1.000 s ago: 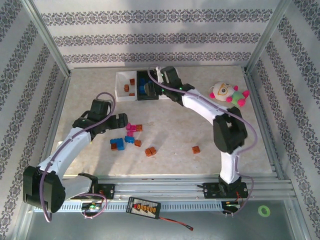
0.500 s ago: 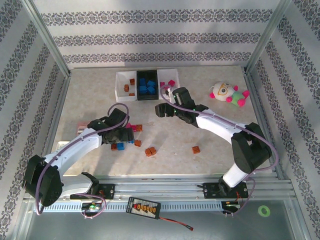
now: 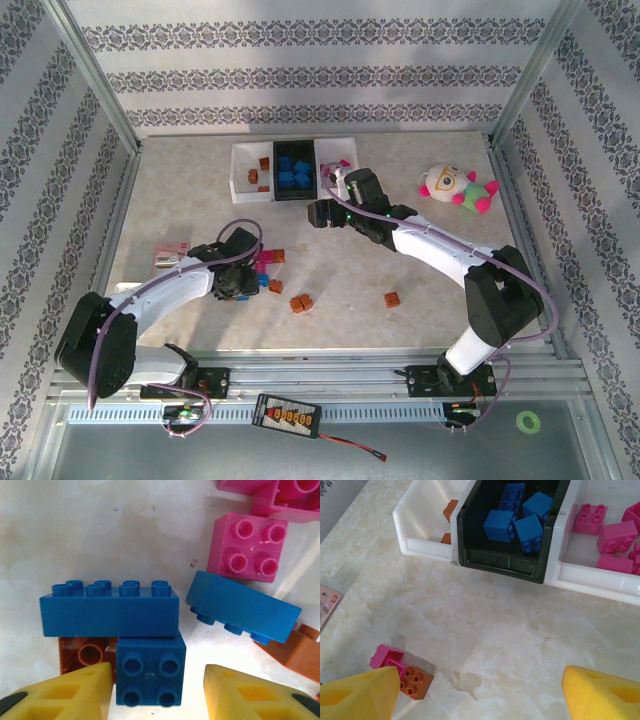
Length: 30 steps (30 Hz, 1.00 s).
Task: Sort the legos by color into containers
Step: Pick up the lego from the bottom-left of the table.
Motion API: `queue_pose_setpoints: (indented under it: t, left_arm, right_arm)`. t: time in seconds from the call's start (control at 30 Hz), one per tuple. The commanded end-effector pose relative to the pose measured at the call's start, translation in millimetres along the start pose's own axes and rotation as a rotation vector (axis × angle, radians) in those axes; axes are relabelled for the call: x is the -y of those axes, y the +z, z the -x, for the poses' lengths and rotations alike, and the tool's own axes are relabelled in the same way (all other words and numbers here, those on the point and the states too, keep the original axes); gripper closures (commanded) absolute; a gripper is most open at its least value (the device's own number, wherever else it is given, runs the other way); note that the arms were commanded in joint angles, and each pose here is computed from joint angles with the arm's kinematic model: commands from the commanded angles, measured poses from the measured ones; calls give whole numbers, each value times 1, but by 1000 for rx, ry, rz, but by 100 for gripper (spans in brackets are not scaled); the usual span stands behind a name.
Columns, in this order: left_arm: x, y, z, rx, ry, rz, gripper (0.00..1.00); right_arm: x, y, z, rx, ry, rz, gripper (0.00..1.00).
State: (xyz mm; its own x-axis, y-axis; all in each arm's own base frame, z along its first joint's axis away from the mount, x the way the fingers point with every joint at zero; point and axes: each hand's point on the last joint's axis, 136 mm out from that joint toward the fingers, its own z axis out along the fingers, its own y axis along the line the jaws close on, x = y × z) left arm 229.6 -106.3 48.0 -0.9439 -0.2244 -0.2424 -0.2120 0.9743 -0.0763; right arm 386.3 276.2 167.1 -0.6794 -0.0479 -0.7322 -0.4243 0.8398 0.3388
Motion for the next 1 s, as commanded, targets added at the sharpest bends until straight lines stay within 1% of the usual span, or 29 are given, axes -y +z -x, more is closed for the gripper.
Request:
queue_pose_setpoints:
  t: [0.0, 0.27, 0.5, 0.67, 0.73, 0.83, 0.9, 0.97]
  left_arm:
    - [5, 6, 3, 9, 21, 0, 53]
    - [14, 7, 3, -7, 27, -33, 58]
    - [9, 15, 4, -6, 31, 4, 60]
    - [8, 13, 8, -7, 34, 23, 69]
    - [12, 6, 14, 15, 38, 13, 70]
    - [21, -10, 30, 77, 56, -23, 72]
    - [30, -23, 46, 133, 73, -50, 73]
    - [42, -37, 71, 211, 90, -77, 73]
  right_arm:
    - [-11, -3, 8, 15, 0, 30, 16]
    - [-9, -5, 5, 11, 0, 23, 15]
    - [-10, -7, 5, 16, 2, 27, 15]
    - [-10, -15, 9, 31, -4, 20, 15]
    - [-9, -21, 12, 44, -6, 16, 15]
    - [-8, -31, 19, 71, -7, 7, 15]
    - [-7, -38, 24, 90, -5, 2, 15]
    - [-4, -46, 29, 111, 2, -5, 15]
